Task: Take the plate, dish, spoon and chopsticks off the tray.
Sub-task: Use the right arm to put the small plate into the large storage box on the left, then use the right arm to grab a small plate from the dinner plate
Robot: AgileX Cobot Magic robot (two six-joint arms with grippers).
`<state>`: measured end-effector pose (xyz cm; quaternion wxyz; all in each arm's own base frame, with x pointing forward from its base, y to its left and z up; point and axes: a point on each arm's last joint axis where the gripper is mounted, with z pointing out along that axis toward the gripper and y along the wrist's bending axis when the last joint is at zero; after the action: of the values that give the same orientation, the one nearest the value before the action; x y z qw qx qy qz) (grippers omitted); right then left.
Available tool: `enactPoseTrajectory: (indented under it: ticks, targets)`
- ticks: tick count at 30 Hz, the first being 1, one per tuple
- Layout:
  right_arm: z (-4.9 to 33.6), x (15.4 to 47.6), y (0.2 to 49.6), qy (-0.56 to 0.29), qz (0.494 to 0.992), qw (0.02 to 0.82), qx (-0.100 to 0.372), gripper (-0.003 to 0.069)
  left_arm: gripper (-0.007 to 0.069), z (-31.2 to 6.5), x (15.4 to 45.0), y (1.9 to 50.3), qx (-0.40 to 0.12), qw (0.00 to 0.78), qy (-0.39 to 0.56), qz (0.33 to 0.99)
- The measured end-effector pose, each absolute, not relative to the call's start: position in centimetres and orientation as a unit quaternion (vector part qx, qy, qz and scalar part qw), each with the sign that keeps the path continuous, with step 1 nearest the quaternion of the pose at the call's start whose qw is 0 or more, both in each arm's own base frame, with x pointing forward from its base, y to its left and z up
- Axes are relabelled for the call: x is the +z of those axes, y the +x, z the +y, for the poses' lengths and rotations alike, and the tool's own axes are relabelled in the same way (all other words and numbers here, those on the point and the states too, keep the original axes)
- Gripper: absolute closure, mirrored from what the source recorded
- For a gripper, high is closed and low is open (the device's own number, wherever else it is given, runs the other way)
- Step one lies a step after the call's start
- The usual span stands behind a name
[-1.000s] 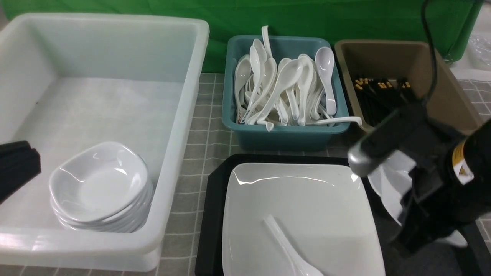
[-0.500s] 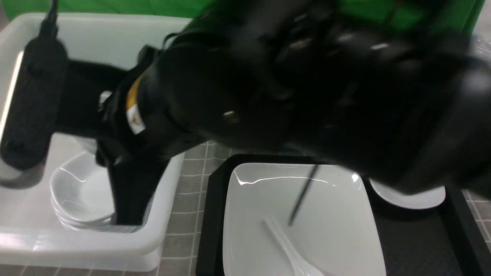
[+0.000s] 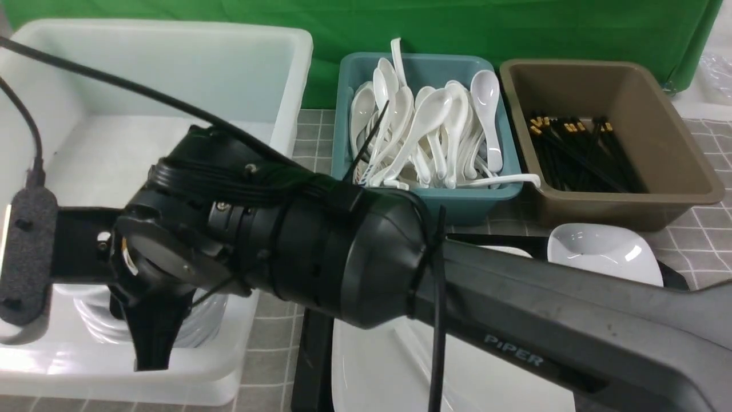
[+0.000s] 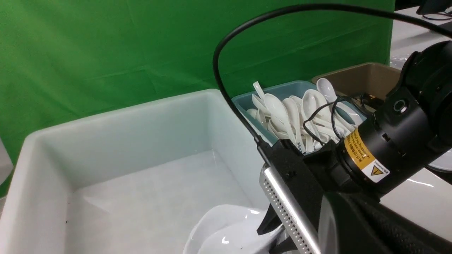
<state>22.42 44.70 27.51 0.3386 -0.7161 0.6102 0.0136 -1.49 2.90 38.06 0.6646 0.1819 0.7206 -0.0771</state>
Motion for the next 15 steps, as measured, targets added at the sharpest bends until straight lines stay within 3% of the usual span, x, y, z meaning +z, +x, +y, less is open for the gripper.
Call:
enactPoseTrajectory:
  ticks: [1,5,7,10,15]
  targets:
    - [44.3,27.6,22.5,-0.719,0.612,0.329,0.0,0.0256,0.0613,2.8,38.0,-1.4,-0.078,0.67,0.185,0.715]
    - [42.1,29.7,22.0,-0.711,0.641,0.286,-0.034,0.0194,0.0613,1.8,37.2,-0.5,-0.092,0.676,0.197,0.705]
    - [40.8,31.3,21.6,-0.702,0.656,0.272,-0.047,0.0218,0.0613,1.3,36.8,0.0,-0.099,0.674,0.206,0.702]
    - [36.7,35.7,21.2,-0.661,0.702,0.258,-0.061,0.0328,0.0613,0.1,36.6,1.1,-0.118,0.677,0.218,0.694]
    - [30.2,38.7,22.7,-0.584,0.763,0.27,-0.062,0.0417,0.0613,-1.2,37.2,2.6,-0.128,0.681,0.232,0.682]
